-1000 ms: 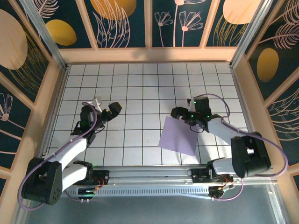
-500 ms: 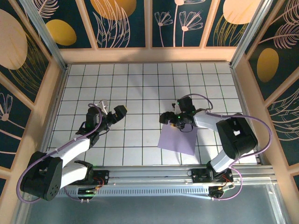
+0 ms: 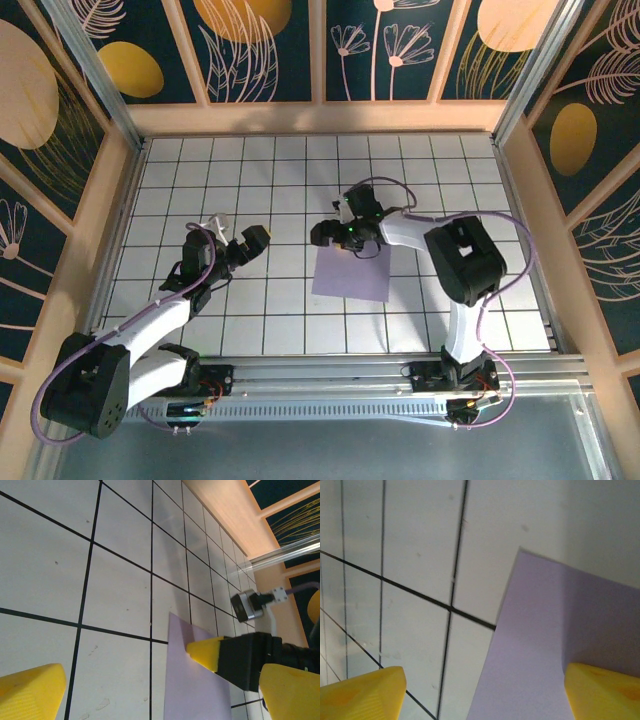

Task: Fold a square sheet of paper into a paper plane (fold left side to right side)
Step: Move the square sheet of paper to the center of the table.

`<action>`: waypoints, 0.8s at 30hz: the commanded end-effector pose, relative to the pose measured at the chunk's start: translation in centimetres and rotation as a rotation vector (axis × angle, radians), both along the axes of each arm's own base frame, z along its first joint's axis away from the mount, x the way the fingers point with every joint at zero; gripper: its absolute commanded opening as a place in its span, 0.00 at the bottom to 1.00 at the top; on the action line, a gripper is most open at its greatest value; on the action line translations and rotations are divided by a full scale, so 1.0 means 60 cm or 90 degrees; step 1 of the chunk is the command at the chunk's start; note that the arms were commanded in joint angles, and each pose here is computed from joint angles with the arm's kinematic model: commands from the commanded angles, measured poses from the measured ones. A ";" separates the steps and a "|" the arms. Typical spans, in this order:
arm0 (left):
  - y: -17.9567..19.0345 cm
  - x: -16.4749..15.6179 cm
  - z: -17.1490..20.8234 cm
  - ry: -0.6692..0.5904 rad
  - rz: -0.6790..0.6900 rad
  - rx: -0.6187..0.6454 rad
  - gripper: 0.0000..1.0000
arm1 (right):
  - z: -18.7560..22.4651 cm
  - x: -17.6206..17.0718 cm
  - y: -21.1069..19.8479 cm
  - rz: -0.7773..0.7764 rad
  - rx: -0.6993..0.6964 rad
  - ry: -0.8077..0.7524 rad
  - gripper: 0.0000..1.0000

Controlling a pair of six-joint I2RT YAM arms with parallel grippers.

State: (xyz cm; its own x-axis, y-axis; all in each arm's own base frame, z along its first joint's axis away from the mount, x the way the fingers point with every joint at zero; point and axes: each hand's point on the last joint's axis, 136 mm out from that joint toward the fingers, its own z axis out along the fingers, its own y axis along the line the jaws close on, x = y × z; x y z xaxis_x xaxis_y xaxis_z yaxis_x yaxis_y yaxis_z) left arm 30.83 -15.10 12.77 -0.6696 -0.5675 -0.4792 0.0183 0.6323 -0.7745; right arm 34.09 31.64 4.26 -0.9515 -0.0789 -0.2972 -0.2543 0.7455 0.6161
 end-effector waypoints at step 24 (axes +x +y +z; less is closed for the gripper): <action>-0.153 -0.046 -0.042 0.121 -0.232 -0.030 0.63 | 0.070 0.062 -0.197 -0.186 -0.198 -0.126 0.97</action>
